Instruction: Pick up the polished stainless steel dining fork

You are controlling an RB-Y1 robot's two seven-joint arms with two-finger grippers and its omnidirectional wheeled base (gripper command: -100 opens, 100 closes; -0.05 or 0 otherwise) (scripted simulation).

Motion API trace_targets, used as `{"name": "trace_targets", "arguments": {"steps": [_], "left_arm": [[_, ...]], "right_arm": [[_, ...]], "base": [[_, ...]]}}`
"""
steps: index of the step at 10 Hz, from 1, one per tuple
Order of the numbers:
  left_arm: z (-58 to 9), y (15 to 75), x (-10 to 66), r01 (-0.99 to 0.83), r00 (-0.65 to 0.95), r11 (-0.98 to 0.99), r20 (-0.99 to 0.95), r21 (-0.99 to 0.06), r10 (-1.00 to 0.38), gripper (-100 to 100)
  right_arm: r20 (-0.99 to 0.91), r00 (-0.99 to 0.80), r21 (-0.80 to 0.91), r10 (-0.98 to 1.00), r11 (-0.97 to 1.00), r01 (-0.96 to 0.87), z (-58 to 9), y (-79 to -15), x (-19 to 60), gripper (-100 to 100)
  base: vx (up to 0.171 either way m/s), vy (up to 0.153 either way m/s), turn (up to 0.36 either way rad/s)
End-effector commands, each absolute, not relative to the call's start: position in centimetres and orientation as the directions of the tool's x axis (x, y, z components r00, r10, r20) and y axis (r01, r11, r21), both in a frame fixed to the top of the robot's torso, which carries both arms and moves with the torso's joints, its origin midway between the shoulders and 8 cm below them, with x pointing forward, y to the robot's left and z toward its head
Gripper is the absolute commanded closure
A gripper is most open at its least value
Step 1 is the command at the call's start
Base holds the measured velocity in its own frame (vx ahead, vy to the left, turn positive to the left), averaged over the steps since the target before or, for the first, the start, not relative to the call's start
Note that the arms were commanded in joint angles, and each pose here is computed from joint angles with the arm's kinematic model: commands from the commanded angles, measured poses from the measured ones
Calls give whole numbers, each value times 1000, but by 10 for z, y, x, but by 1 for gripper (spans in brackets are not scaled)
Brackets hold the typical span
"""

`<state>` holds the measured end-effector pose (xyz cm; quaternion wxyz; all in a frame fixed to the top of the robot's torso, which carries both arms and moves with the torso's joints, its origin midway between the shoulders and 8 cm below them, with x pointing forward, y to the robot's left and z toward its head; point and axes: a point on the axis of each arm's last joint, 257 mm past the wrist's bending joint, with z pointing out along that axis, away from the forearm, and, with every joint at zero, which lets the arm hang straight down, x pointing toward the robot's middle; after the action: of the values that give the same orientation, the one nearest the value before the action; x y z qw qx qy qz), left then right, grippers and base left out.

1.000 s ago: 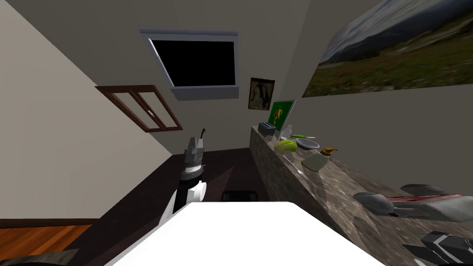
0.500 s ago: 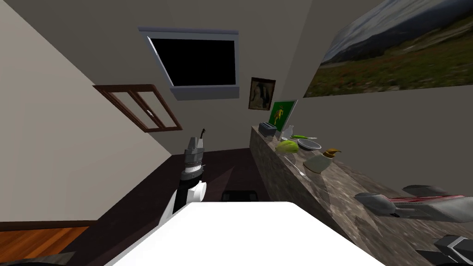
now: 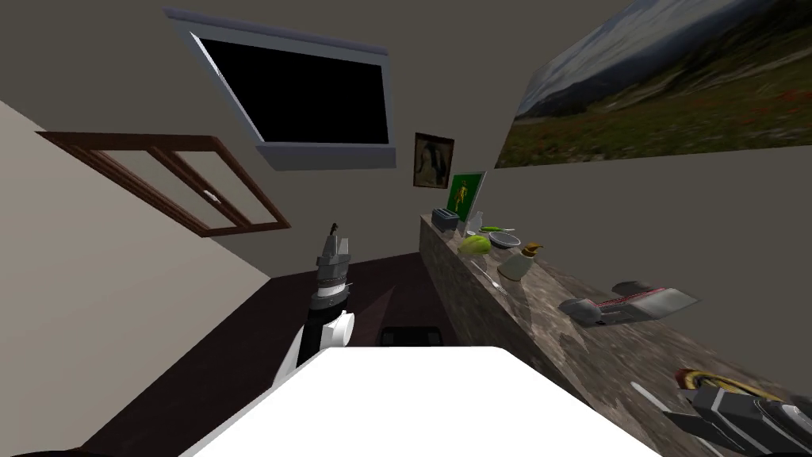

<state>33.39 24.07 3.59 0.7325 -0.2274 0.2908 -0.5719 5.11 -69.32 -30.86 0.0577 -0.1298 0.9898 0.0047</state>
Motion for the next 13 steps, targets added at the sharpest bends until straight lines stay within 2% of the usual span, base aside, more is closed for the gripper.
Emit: {"name": "trace_targets", "arguments": {"steps": [1, 2, 3, 4, 8, 9, 10, 13], "left_arm": [[36, 241, 334, 706, 177, 242, -166, -666, -970, 0], [36, 241, 334, 706, 177, 242, -166, -666, -970, 0], [36, 241, 334, 706, 177, 242, -166, -666, -970, 0], [36, 241, 334, 706, 177, 242, -166, -666, -970, 0], [36, 241, 334, 706, 176, 242, -166, -666, -970, 0], [36, 241, 334, 706, 177, 242, -166, -666, -970, 0], [36, 241, 334, 706, 177, 242, -166, -666, -970, 0], [36, 241, 334, 706, 177, 242, -166, -666, -970, 0]], "right_arm": [[-127, -952, 7, -279, 959, -282, -318, -684, 49, -100], [-123, -955, 1, -269, 963, -271, -314, -688, 51, -100], [-126, -954, 2, -272, 962, -275, -315, -687, 52, 0], [-124, -962, 2, -245, 969, -247, -319, -687, 47, -100], [-116, -984, 3, -136, 991, -137, -339, -687, 27, -100], [-118, -981, 3, -155, 988, -157, -335, -688, 30, -100], [-117, -982, 3, -151, 988, -152, -335, -689, 30, 100], [-118, -981, 4, -153, 988, -154, -335, -688, 30, 100]], "base": [[-104, -58, -211], [-51, -22, -21], [-6, -3, 9], [-52, -2, 256], [-122, -10, 277], [-69, -14, 47], [-10, -2, -11], [-2, 1, 1]]}}
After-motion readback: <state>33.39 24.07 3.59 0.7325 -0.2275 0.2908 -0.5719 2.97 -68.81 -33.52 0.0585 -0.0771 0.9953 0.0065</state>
